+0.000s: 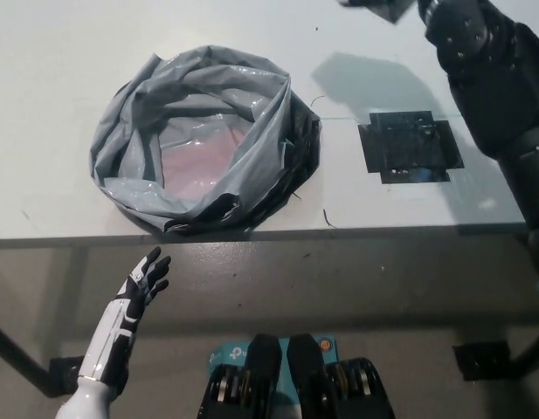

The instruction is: Use the right hand to pick up a small rectangular container and put it into a plastic bag and lift the bag

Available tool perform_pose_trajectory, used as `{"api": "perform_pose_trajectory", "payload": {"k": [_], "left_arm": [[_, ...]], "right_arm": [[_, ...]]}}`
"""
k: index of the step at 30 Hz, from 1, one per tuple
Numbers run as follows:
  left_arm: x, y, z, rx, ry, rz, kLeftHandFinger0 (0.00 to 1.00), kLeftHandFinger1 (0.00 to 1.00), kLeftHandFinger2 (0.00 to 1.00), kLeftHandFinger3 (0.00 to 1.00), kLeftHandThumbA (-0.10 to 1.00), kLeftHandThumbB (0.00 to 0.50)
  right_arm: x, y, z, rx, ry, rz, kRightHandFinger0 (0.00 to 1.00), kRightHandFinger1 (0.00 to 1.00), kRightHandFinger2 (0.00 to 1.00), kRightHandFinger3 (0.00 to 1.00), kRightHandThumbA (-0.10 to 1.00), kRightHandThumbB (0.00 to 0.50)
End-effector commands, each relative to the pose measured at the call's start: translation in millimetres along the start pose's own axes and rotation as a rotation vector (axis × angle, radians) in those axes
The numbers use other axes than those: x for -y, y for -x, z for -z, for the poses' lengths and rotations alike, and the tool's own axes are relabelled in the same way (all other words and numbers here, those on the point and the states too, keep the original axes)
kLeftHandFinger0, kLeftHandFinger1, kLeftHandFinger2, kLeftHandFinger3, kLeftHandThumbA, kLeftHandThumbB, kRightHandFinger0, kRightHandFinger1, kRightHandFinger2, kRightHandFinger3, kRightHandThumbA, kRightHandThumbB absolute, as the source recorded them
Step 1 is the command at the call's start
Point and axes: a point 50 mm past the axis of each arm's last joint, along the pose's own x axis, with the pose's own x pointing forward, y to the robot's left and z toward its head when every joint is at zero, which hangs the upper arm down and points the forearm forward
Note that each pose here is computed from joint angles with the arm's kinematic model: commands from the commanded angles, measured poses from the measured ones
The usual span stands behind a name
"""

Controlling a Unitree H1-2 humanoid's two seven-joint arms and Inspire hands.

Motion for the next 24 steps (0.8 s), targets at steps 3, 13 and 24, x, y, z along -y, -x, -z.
{"api": "perform_pose_trajectory", "payload": {"k": [3, 13, 24], "left_arm": [[-2, 1, -3, 0.034, -0.012, 0.024, 1.00, 1.00, 1.00, 1.00, 1.00, 0.247], [1, 3, -3, 0.027, -0.005, 0.032, 1.00, 1.00, 1.00, 1.00, 1.00, 0.256], [2, 2, -3, 0.027, -0.006, 0.038, 1.00, 1.00, 1.00, 1.00, 0.99, 0.274]], "right_arm": [[16, -21, -80, 0.143, -0.070, 0.007, 0.05, 0.51, 0.87, 0.87, -0.10, 0.162], [-66, -32, -130, 0.256, -0.041, -0.127, 0.00, 0.38, 0.74, 0.77, -0.10, 0.140], [-151, -25, -133, 0.206, -0.089, -0.237, 0.00, 0.34, 0.74, 0.81, -0.10, 0.145]]}}
